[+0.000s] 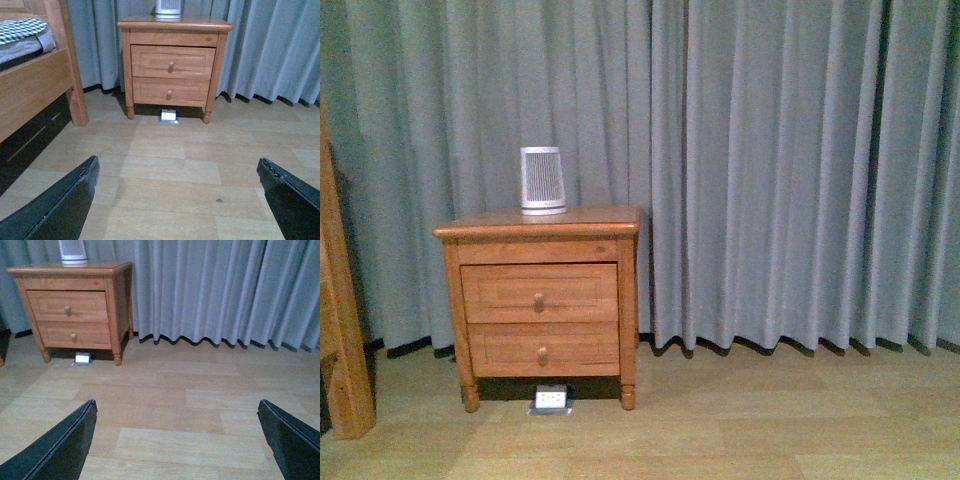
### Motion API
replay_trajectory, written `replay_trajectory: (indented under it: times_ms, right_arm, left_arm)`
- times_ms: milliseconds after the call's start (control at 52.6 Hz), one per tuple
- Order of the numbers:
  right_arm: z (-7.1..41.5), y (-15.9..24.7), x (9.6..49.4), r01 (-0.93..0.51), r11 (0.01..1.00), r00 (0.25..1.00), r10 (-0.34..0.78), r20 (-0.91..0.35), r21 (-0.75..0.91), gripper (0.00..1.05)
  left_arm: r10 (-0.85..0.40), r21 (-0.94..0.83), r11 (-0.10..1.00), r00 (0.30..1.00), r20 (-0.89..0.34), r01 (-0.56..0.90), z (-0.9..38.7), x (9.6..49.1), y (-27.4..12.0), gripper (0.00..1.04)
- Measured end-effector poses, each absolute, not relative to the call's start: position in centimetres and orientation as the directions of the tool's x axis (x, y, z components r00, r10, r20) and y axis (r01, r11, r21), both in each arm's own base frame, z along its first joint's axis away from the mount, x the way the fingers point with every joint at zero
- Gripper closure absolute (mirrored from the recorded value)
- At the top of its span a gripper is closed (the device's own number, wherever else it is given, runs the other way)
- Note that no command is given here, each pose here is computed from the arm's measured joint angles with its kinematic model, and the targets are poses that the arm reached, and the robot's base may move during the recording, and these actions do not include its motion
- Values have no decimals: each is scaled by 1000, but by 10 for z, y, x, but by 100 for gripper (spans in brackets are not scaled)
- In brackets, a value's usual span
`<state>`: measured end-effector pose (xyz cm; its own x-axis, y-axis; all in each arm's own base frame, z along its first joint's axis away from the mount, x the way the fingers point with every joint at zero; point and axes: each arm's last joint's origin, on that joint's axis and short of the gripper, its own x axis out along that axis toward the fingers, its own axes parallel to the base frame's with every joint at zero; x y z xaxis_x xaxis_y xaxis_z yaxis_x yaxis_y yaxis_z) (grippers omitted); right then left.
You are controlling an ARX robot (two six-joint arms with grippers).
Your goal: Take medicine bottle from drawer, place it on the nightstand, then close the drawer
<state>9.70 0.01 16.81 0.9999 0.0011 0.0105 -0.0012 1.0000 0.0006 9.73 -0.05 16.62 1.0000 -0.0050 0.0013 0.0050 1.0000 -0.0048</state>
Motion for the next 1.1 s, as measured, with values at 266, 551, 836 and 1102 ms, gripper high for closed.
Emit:
replay_trajectory:
  times_ms: [266, 551, 836, 1102]
  right_arm:
    - [168, 0, 97, -1, 1000, 1000, 1, 10, 1, 7]
    - [168, 0, 97, -1, 1000, 1000, 1, 10, 1, 7]
    - [168, 0, 97, -1, 1000, 1000, 1, 10, 1, 7]
    - [168, 0, 97, -1, 1000, 1000, 1, 10, 1, 7]
  left_arm:
    - [-5, -5, 1000, 1000, 1, 5, 166, 97, 0, 7]
    - [-5, -5, 1000, 1000, 1, 5, 166, 97, 0, 7]
    - [-5, -5, 1000, 1000, 1, 5, 166, 97, 0, 7]
    - [-5, -5, 1000, 1000, 1, 5, 166, 97, 0, 7]
